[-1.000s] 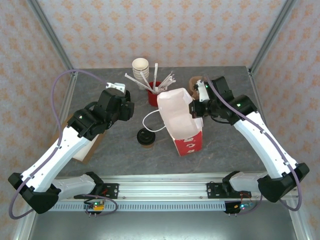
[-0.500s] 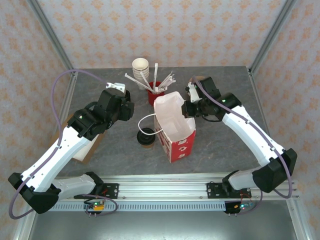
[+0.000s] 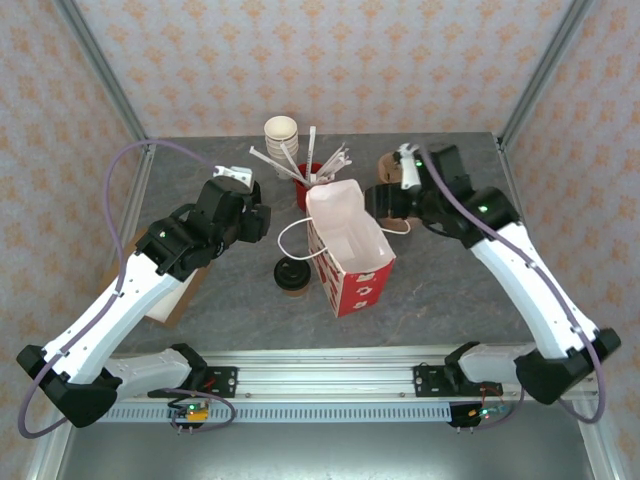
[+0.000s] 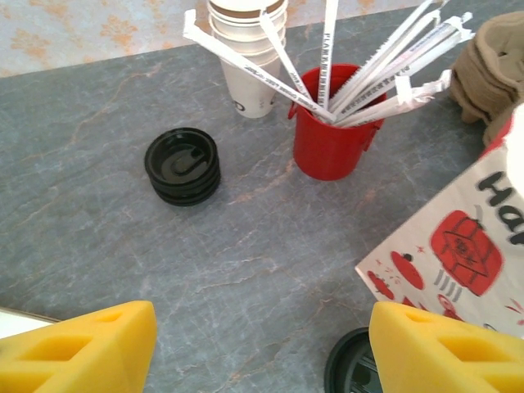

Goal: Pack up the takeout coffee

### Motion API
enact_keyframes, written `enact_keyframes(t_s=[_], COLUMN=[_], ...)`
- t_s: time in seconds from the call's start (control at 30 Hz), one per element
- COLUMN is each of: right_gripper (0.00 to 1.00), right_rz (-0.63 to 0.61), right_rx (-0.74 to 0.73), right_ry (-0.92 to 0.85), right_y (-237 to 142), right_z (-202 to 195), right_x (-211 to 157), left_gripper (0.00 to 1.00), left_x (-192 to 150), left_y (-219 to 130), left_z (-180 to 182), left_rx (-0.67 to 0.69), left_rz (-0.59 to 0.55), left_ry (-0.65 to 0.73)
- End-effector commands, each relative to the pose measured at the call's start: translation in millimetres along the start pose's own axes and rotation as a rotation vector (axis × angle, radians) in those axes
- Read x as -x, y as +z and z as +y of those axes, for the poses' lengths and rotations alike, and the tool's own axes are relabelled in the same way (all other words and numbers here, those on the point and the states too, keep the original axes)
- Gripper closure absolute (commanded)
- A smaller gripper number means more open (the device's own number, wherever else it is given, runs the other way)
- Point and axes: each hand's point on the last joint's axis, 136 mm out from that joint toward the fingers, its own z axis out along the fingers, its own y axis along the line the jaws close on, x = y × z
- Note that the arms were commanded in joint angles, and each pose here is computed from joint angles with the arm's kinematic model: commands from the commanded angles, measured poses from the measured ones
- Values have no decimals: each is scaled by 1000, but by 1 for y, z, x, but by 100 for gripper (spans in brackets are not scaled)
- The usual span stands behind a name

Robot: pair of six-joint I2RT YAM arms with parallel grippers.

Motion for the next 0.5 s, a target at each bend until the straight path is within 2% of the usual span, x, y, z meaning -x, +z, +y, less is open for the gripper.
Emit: enact_keyframes(t_s=[0.0,0.1,0.17,0.47], right_gripper=[25,26,27,36], right_rz=[-62,-48,-14,142], right_rx=[-182,-334,-385,-457], right_ry=[100,173,192,212], right_y=[-8,10,29,121], right_z=[-52,-102,-121,-159], right_x=[19,25,24,16], left_gripper=[30,30,30,30], left_x=[11,13,13,17], left_y=[-6,-4,-3,-1], left_z=[-11,-20,-22,-25], left_rx=[-85,-125,-130,-136], left_rz=[-43,-36,-29,-18], left_ry=[-65,-78,-77,-79])
